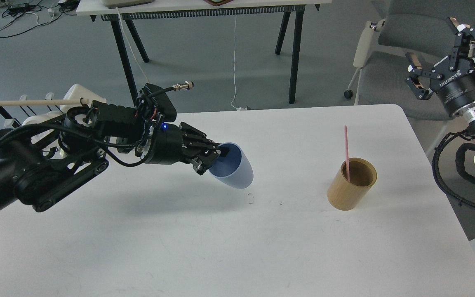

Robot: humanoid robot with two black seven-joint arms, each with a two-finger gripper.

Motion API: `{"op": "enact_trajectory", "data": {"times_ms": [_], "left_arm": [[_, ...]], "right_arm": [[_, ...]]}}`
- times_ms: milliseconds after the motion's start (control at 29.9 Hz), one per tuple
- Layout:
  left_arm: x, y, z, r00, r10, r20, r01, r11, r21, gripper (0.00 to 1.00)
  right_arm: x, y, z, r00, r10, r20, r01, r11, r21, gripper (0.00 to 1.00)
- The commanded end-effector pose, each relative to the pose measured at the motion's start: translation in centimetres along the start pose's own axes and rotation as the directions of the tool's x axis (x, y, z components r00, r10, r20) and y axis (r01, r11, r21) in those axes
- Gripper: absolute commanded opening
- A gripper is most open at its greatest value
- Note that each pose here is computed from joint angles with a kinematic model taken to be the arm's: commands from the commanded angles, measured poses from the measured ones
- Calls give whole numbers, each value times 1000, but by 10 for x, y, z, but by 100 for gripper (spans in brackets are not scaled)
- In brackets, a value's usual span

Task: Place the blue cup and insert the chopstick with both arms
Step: 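Carry the blue cup with the left gripper toward the table center, then set the blue cup upright and open the left gripper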

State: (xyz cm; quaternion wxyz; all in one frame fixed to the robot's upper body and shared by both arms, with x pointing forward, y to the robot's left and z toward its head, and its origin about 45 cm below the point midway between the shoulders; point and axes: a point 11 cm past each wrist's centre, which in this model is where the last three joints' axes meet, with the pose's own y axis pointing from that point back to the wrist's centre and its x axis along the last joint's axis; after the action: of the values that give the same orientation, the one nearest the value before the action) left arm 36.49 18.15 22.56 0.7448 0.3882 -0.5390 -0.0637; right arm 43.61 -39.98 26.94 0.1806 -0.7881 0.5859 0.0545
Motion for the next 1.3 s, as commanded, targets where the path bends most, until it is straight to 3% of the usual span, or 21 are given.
{"op": "enact_trajectory", "data": {"times_ms": [0, 167, 535, 936, 1270], "left_arm": [[-11, 8, -7, 998, -66, 26, 65, 998, 24, 0], [-10, -1, -3, 987, -133, 86, 132, 991, 16, 0], [-5, -40, 11, 987, -138, 77, 141, 989, -34, 0], [-13, -51, 4, 977, -196, 81, 198, 980, -12, 0], [-8, -63, 12, 978, -189, 86, 192, 981, -33, 8]], "right_arm": [[0, 0, 0, 1000, -1, 0, 1, 1000, -1, 99], [-2, -1, 2, 1000, -4, 3, 4, 1000, -2, 99], [-4, -1, 2, 1000, -9, 7, 9, 1000, 0, 99], [-5, -2, 2, 1000, -10, 10, 10, 1000, 1, 99], [-4, -1, 1, 1000, -10, 5, 10, 1000, 1, 99]]}}
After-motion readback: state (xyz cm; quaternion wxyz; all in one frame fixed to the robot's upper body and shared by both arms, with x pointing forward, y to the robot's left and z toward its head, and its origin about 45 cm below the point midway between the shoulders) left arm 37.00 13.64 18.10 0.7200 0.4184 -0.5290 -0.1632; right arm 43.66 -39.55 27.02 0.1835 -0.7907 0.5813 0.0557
